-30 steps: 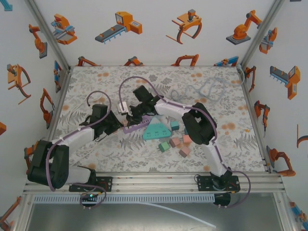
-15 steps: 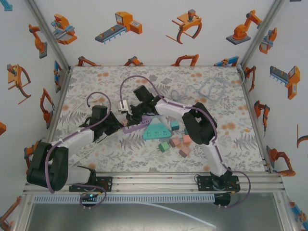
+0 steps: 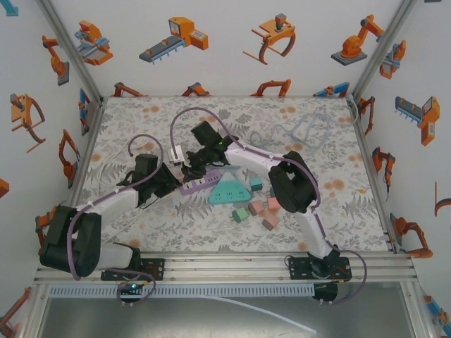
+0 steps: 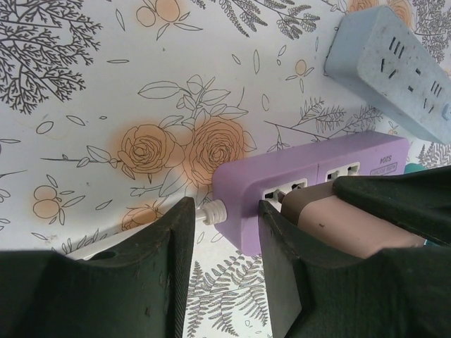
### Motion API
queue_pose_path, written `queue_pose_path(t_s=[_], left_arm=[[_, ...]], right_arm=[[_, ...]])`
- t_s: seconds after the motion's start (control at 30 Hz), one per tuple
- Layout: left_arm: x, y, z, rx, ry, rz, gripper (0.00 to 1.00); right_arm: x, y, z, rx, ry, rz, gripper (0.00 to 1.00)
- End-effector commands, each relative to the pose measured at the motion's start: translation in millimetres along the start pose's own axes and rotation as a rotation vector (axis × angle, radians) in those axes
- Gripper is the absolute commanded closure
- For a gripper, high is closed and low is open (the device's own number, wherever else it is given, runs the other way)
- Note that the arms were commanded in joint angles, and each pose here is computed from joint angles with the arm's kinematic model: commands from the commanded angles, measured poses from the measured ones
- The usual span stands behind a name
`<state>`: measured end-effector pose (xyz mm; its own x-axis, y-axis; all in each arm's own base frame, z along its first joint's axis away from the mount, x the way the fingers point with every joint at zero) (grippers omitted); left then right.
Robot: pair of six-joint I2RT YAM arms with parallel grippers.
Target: Pull the plug off the socket
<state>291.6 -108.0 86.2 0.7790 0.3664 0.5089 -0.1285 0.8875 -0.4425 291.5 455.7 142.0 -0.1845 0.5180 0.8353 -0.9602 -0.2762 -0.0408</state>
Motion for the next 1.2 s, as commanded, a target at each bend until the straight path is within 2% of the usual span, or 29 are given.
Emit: queue_pose_path(t_s=[0.0,0.17,0.27,0.5,0.67,0.8,0.93,1.07,1.17], left_arm=[[-42.0,31.3,-0.6,0.134,0.154,-0.020,0.59],[-28.4,18.9,8.3,0.098,0.119,-0.036,0.58],[-13.9,5.4,17.7,0.049,0.074,-0.056,0.58],[18.3,-26.9,51.6,-0.058,-0.032,-0.139,0.54],[30.4,-58.1,82.6,-0.199,-0.092,-0.256,0.52],[28.7,-90.5,115.7,-0.331,-0.139,-0.431,0.50],[11.9,-118.5,146.5,-0.463,-0.153,-0.654,0.47],[-14.6,-137.2,165.9,-0.580,-0.140,-0.868,0.39],[-36.6,-149.4,175.8,-0.665,-0.147,-1.039,0.31]], right_arm=[[33.5,10.2,10.5,0.019,-0.070,0.041,0.96],[49.2,8.8,25.8,-0.036,-0.085,0.006,0.97],[65.1,4.7,44.4,-0.124,-0.123,-0.058,0.99],[86.3,0.1,108.3,-0.433,-0.198,-0.385,1.00],[88.7,23.3,158.1,-0.565,-0.278,-0.628,1.00],[76.1,53.1,191.7,-0.639,-0.369,-0.817,1.00],[43.0,86.9,208.5,-0.695,-0.446,-1.039,1.00],[6.3,121.2,207.7,-0.686,-0.484,-1.237,1.00],[-22.3,147.8,194.1,-0.657,-0.434,-1.338,1.00]])
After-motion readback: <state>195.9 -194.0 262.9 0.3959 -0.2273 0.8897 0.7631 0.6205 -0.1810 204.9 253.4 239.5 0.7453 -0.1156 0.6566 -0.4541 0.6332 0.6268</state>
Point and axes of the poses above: each hand's point on the last joint's axis, 136 mm out from that joint toward the fingers, its own z axis back along the fingers, its own y axis along the line the jaws close on, x = y × z, the point moved 4 cm from there along z, back along the fingers, and after that the axes turned 7 degrees about -z, right-handed, at the moved point
